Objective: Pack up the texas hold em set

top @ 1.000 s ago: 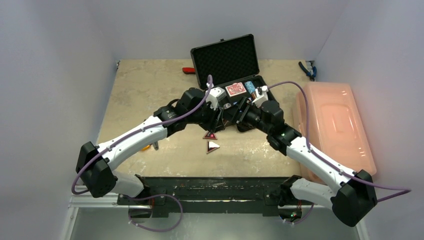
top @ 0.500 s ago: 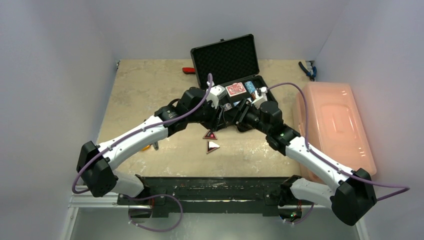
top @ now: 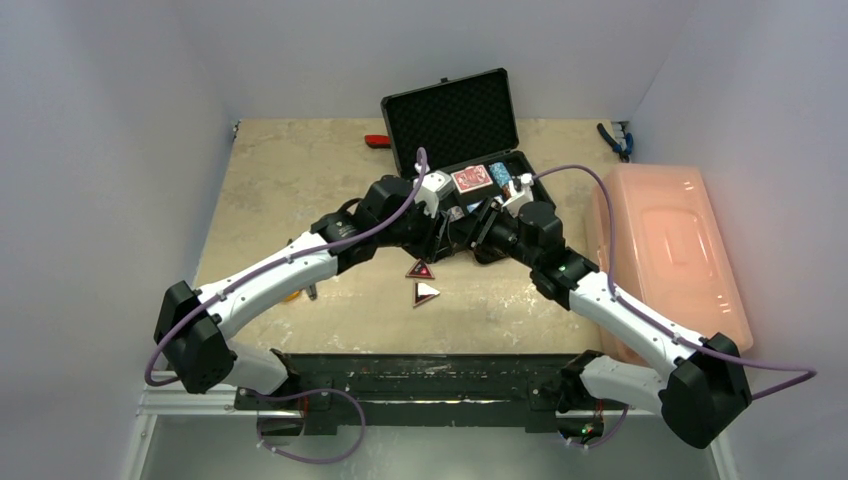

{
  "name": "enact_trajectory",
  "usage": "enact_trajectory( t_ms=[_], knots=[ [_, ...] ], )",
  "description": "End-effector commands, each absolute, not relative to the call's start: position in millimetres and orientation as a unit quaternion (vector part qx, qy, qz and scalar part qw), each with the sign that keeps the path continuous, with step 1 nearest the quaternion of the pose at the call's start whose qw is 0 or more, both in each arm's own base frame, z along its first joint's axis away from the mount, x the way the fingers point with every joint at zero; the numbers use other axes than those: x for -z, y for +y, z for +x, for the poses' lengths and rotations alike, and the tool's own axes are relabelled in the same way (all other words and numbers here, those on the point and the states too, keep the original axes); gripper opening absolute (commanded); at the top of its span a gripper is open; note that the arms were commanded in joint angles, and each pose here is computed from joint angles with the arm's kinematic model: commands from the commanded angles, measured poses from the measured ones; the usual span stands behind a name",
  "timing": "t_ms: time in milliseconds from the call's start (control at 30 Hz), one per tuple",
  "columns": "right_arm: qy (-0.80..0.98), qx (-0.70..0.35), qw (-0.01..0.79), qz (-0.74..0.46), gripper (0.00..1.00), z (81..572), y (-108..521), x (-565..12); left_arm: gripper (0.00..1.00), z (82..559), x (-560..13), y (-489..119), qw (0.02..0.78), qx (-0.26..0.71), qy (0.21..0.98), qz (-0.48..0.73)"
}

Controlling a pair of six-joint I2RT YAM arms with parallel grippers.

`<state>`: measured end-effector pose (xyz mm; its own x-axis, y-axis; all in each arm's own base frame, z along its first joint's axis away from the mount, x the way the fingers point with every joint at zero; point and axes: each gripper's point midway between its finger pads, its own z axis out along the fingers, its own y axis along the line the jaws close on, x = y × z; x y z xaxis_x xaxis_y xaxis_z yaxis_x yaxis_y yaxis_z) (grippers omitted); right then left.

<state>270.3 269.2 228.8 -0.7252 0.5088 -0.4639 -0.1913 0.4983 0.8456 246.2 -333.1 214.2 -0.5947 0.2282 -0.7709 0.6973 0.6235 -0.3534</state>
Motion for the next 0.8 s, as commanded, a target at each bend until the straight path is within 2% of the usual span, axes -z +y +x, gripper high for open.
enact_trajectory(
  t_ms=[0, 100, 233, 300, 400, 600, 700, 767],
  knots=[
    [0.781, -0.5, 0.362, 0.093, 0.0, 268, 271, -235, 0.21, 260, -271, -351, 0.429, 0.372, 0.779, 0.267],
    [0.781, -0.498, 0.365, 0.094, 0.0, 269, 270, -235, 0.39, 261, -269, -348, 0.433, 0.367, 0.78, 0.264],
    [0.779, -0.493, 0.376, 0.093, 0.0, 271, 268, -241, 0.71, 263, -268, -340, 0.443, 0.356, 0.784, 0.252],
    [0.779, -0.488, 0.383, 0.092, 0.0, 272, 266, -244, 0.8, 263, -267, -337, 0.446, 0.35, 0.786, 0.248],
    [0.779, -0.479, 0.395, 0.09, 0.0, 276, 263, -248, 0.87, 262, -263, -332, 0.447, 0.343, 0.79, 0.244],
    [0.78, -0.459, 0.416, 0.084, 0.0, 282, 258, -256, 0.93, 257, -259, -315, 0.45, 0.321, 0.8, 0.235],
    [0.781, -0.44, 0.437, 0.072, 0.0, 288, 255, -264, 1.0, 250, -260, -292, 0.451, 0.293, 0.813, 0.222],
    [0.782, -0.428, 0.448, 0.064, 0.0, 293, 254, -270, 1.0, 248, -262, -276, 0.453, 0.269, 0.824, 0.21]
  ],
)
